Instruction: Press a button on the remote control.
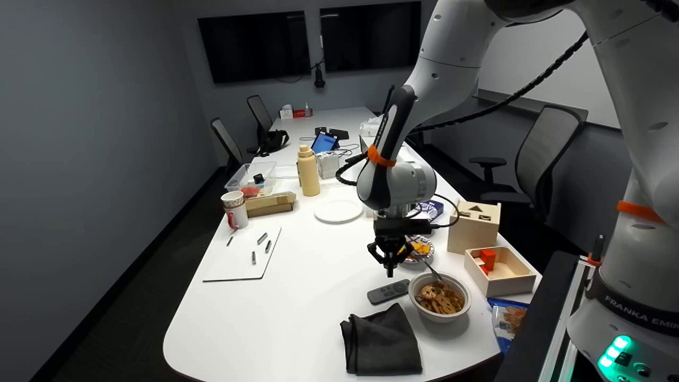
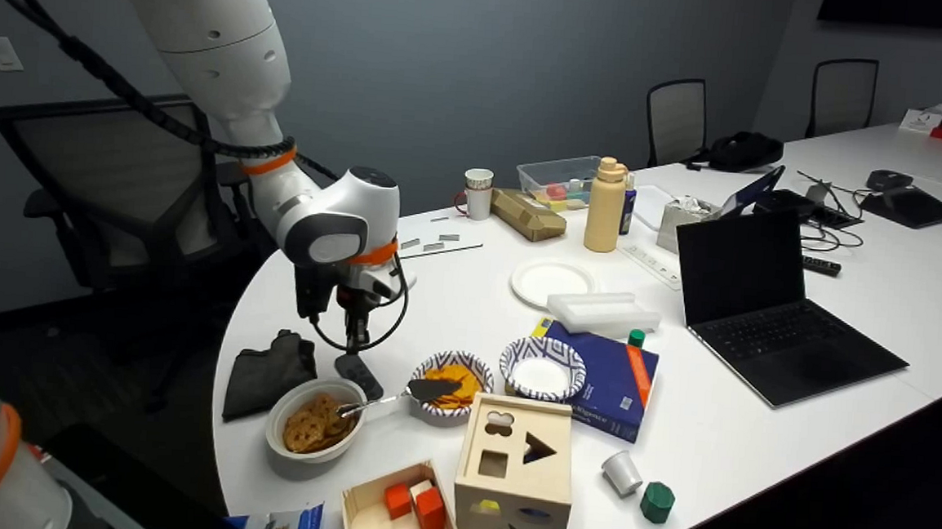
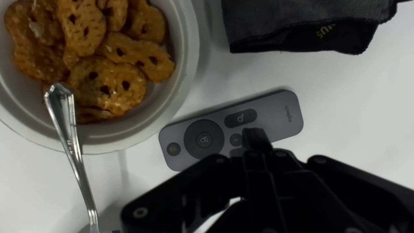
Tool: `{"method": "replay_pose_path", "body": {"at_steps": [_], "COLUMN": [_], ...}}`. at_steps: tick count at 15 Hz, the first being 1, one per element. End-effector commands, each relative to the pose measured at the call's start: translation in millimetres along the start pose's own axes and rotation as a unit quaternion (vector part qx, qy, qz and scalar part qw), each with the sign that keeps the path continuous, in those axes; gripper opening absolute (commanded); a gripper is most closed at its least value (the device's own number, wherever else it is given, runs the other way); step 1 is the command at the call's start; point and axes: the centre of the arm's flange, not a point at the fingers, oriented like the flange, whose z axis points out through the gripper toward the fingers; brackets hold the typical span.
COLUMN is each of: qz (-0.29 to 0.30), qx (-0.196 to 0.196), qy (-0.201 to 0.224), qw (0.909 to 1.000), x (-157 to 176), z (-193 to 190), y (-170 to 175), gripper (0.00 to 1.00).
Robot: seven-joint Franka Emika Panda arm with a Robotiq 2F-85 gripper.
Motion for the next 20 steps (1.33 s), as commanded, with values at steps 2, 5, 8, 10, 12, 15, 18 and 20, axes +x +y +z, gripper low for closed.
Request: {"method": "replay_pose_path", "body": {"at_steps": [2,5,8,10,12,15,18,20], "qz": [0.032,0.044,0.051,0.053,0.056,0.062,0.065,0.065], "qx": [-0.019,-0.025,-0.029,-0.034,-0.038,-0.044,-0.050,-0.051], "qy": [-0.011,-0.020,-0.025,-0.031,-0.036,-0.043,-0.054,-0.061], "qw": [0.9992,0.9985,0.9980,0.9975,0.9970,0.9961,0.9952,0.9947], "x": [11,17,23,29,33,36,39,42], "z": [9,17,22,27,30,33,37,42], "y": [-2,2,4,4,6,10,13,13], "gripper": [0.00,0.00,0.00,0.00,0.00,0.00,0.00,0.00]}}
